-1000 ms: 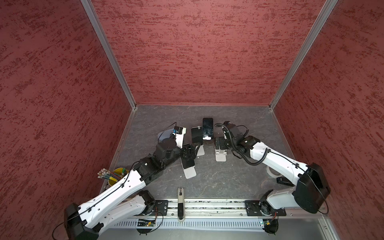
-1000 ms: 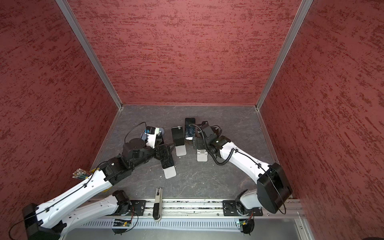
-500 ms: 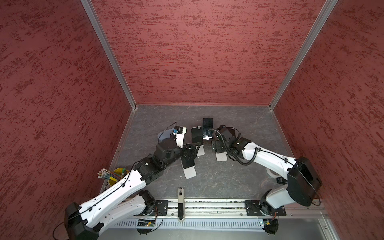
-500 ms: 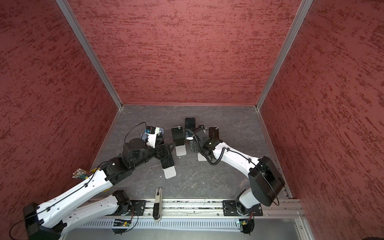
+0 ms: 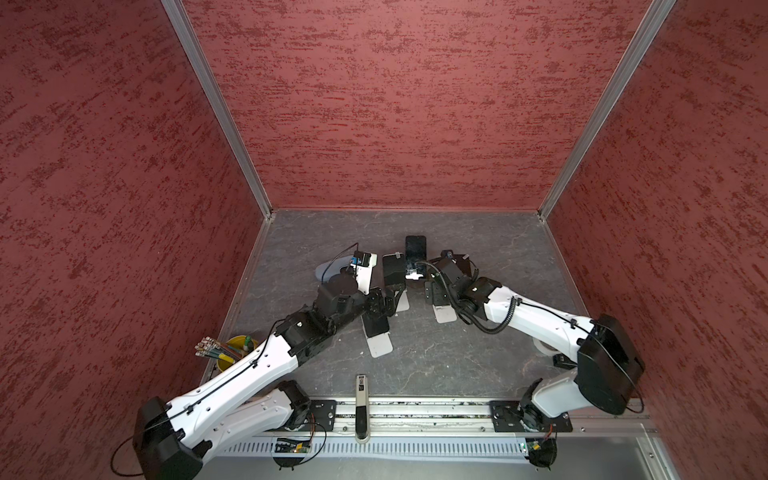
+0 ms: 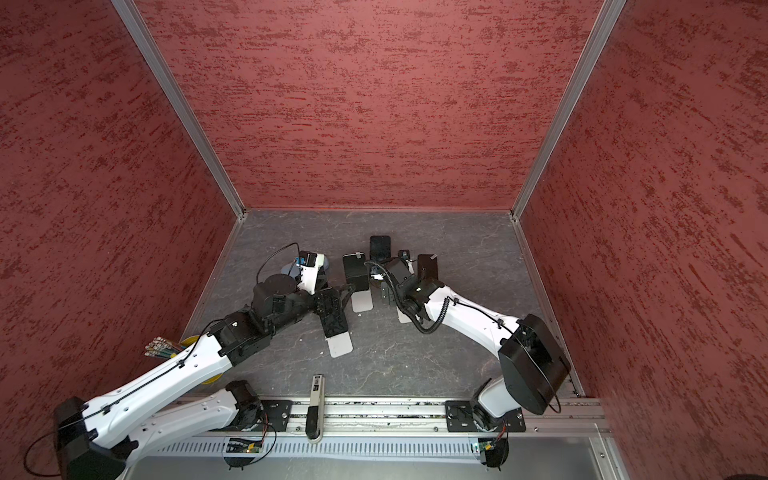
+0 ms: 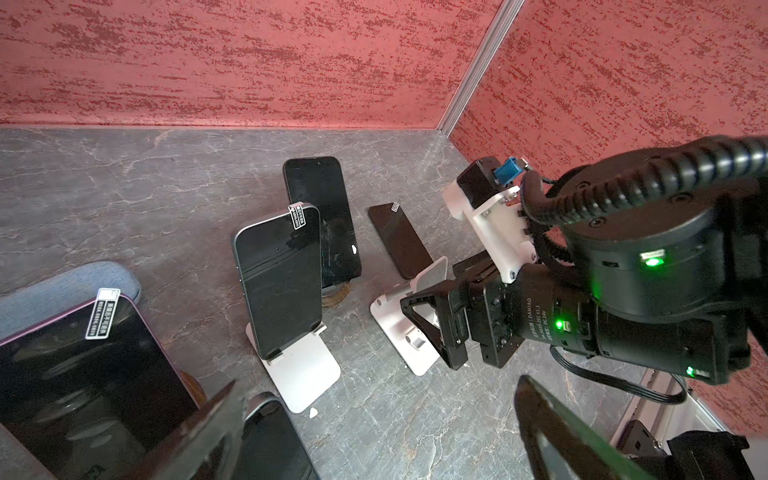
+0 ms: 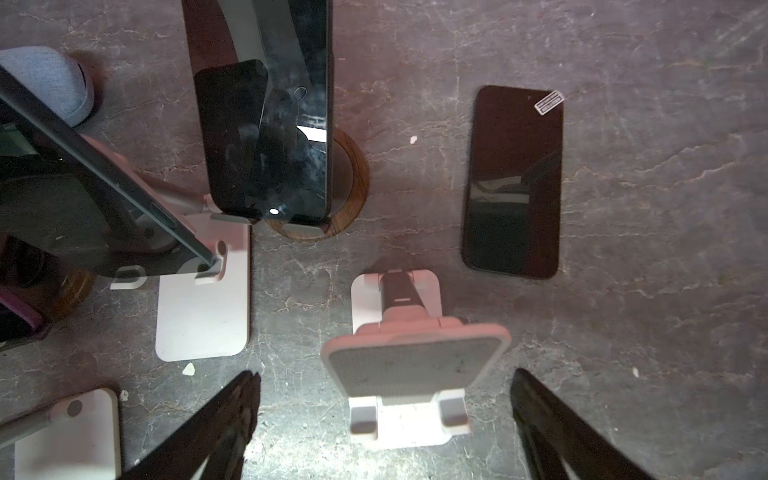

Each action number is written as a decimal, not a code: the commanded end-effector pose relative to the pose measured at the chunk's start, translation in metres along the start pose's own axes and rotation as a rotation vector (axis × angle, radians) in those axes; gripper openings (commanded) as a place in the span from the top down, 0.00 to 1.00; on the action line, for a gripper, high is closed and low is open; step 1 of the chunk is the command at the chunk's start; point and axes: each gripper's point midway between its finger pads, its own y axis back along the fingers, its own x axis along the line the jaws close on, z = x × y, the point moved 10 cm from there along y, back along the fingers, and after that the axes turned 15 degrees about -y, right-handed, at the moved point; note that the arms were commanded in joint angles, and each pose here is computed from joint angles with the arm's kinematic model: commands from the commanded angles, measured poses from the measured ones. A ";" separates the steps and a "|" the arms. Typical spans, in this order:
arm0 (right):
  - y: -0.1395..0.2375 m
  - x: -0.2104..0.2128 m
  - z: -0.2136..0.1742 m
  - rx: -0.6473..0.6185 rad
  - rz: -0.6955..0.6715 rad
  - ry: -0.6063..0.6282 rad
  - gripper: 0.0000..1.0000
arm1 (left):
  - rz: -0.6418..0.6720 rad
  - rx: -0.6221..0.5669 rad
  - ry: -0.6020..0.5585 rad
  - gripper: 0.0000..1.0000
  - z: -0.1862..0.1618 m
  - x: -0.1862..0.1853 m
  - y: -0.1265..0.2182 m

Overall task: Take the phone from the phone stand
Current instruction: 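Move the right gripper back toward the empty white stand, then lower the right gripper and close it on the empty white stand, then lift the white stand with the right gripper and carry it toward the back corner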

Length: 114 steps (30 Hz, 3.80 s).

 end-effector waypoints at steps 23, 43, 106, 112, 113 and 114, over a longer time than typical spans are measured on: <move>-0.029 0.004 0.011 -0.045 -0.010 0.073 0.07 | -0.009 -0.016 0.008 0.00 0.016 0.000 -0.006; -0.040 -0.010 0.002 -0.026 -0.041 0.075 0.44 | -0.014 -0.017 0.030 0.00 0.017 -0.001 -0.007; -0.107 -0.167 0.207 -0.221 -0.109 -0.192 0.49 | -0.028 -0.019 0.064 0.00 0.011 -0.001 0.001; -0.121 -0.165 0.221 -0.228 -0.083 -0.167 0.48 | 0.004 -0.045 0.088 0.00 0.011 0.002 0.007; -0.123 -0.165 0.222 -0.228 -0.083 -0.161 0.47 | 0.007 -0.050 0.090 0.00 0.012 0.002 0.008; -0.125 -0.165 0.225 -0.232 -0.085 -0.154 0.47 | 0.011 -0.052 0.090 0.00 0.011 0.003 0.009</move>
